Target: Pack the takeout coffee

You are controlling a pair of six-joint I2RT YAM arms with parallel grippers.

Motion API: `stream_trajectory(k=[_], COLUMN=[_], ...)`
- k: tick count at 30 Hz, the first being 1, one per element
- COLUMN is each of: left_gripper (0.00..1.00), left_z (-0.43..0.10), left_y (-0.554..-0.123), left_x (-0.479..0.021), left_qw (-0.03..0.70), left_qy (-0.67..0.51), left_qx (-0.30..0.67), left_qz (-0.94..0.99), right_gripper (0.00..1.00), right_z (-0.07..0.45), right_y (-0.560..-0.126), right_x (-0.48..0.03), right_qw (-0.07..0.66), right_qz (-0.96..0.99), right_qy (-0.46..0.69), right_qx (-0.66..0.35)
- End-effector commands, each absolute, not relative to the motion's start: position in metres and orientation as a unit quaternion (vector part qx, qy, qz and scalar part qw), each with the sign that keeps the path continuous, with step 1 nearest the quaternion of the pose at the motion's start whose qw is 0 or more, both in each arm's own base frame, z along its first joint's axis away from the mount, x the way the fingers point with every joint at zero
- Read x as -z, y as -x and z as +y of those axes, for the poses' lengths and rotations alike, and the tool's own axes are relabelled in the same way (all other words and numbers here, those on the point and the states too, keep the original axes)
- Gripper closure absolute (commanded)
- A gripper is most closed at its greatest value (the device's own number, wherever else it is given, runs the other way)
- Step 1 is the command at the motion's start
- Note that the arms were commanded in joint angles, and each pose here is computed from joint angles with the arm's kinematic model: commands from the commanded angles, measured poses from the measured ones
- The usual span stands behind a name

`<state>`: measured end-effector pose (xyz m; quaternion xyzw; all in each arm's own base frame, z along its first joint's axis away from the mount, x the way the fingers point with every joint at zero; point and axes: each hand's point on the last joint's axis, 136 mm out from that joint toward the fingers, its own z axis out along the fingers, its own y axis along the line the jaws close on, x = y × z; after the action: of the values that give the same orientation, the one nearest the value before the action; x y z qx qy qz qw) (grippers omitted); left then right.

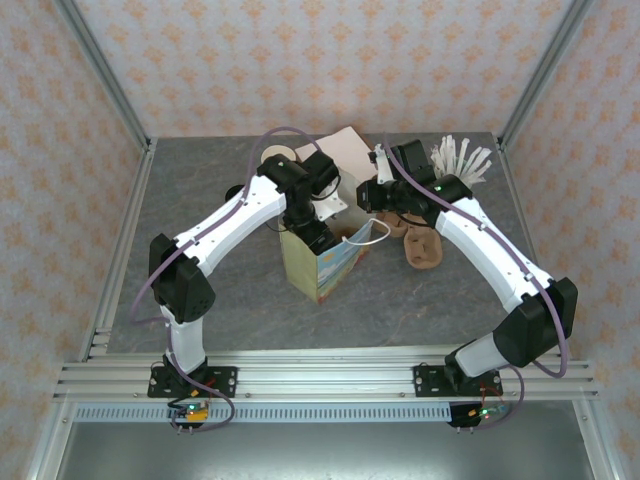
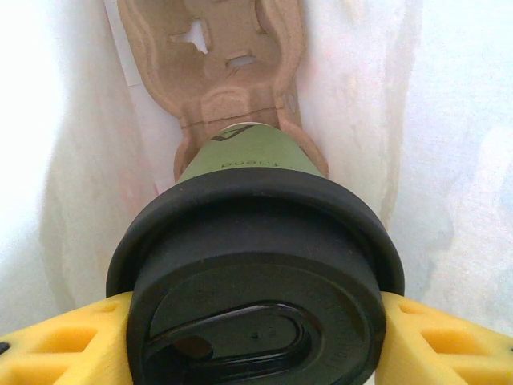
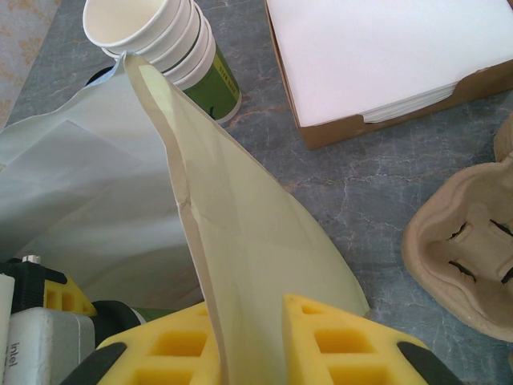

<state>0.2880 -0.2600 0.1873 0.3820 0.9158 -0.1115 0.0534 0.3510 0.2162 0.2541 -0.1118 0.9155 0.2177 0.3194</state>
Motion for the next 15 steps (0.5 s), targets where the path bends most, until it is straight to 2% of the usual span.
stream_trajectory(k=[1, 15], left_gripper=[0.68, 0.68], left_z=[-0.2613, -0.2543], left_y=[-0.2869, -0.2846], left_x=[-0.1915, -0.1859], left_qw=[0.060, 0.042], left_qy=[-0.392, -0.385], left_qx=[0.127, 0.112], left_qz=[0.909, 0.915], right_gripper=[0.79, 0.79], right_z=[0.2170, 0.2179], right_y=[-0.3487, -0.3494], right_x=[-0.2479, -0.2474], right_qw=[0.310, 0.309], right_qz=[0.921, 0.921], right_qy=[0.119, 0.119], right_qx=[-0.206, -0.206])
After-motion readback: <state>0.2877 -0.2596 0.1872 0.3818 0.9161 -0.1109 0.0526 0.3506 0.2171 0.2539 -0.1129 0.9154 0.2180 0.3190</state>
